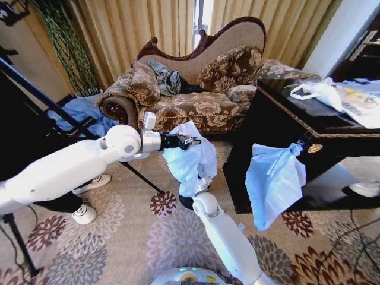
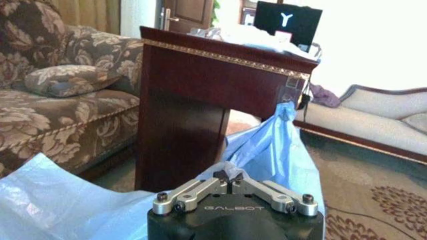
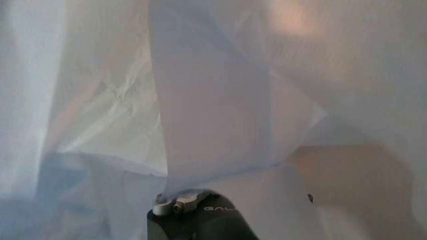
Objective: Place a garbage bag over the trash bin.
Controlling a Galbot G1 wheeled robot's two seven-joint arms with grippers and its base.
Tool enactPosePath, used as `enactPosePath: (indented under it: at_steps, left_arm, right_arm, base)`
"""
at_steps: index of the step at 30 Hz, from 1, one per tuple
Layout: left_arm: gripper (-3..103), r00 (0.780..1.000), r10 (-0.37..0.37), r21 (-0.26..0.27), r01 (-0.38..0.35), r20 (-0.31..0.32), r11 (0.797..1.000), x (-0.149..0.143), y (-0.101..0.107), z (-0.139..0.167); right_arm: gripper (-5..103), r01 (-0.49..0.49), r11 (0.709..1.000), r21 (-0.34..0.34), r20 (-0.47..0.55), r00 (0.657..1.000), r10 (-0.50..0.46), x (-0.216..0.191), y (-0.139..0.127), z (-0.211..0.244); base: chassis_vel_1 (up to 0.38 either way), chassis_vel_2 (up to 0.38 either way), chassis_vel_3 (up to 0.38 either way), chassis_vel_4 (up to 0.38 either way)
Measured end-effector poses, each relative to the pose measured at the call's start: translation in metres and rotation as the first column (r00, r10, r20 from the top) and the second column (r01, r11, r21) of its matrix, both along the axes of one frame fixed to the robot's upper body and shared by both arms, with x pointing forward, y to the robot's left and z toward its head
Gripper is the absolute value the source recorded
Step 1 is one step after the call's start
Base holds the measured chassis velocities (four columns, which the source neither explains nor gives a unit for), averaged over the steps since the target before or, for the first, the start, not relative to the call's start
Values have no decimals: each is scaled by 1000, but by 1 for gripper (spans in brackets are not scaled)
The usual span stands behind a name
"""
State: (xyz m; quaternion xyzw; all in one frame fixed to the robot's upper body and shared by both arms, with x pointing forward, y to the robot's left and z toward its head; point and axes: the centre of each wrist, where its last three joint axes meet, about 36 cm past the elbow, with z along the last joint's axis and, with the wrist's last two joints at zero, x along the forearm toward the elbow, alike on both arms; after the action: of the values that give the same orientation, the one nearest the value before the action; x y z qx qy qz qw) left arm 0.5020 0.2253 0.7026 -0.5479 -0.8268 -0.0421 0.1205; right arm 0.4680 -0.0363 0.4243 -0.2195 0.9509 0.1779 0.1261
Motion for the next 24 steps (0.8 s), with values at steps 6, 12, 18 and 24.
enactPosePath:
  at_steps: [6,12,18,24]
  left_arm:
    - [0,999,-34,-15,34,2,999,1,-2,2]
    - [0,999,-41,-1,41,4,999,1,6,-4]
    - [0,998,-55,0,55,6,998,0,8,-11]
    - [0,997,-72,-12,72,9,997,2,4,-12]
  right_arm:
    - [0,-3,1000,24,-2,1000,3,7,11,2]
    - [0,12,999,41,10,1000,-13,13,13,12]
    - [0,22,999,41,21,1000,-23,19,10,19]
    - [0,21,998,52,22,1000,-22,24,17,23]
  base:
    - [0,0,0,0]
    - [0,0,0,0]
    - [0,0,0,0]
    - [0,0,0,0]
